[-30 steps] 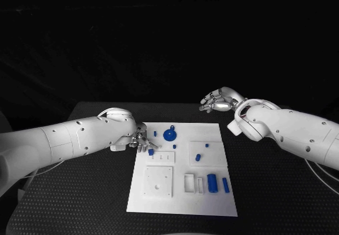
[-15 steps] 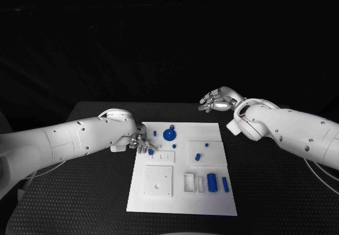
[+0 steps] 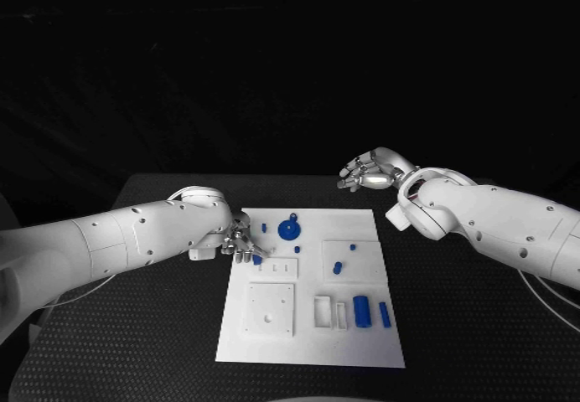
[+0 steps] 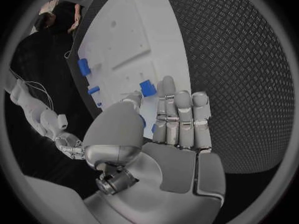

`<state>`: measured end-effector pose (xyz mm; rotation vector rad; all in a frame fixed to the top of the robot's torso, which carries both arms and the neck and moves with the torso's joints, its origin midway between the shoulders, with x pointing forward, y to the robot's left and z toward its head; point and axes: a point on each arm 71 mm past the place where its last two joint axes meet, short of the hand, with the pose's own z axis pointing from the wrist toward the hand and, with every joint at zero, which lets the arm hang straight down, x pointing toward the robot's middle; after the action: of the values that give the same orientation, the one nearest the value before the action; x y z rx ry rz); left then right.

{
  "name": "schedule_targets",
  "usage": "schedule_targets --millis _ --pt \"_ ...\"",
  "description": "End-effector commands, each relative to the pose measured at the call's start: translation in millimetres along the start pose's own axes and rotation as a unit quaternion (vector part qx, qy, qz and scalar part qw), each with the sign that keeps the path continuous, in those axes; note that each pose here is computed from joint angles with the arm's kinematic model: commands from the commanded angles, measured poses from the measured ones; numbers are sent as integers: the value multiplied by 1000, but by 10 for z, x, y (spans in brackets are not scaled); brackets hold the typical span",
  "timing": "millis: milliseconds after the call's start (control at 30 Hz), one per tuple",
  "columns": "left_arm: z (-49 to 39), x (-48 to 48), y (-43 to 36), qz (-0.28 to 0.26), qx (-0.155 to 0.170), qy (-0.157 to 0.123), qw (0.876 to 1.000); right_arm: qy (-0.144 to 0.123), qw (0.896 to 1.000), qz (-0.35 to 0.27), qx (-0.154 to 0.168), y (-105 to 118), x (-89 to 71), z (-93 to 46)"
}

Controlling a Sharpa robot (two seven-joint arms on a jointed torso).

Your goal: Assemble the parts on the task board

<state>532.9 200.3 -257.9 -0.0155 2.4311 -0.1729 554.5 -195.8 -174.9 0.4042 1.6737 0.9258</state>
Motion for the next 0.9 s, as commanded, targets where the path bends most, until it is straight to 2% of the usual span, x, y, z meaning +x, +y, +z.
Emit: schedule_targets --millis 33,667,900 --pt "7 12 -22 -4 12 3 1000 7 1000 -4 -5 17 22 1" --pt "10 26 -39 -16 18 8 1000 8 1000 -3 -5 22 29 3" --pt "12 19 -40 -19 18 1 1000 9 1000 -3 -5 22 32 6"
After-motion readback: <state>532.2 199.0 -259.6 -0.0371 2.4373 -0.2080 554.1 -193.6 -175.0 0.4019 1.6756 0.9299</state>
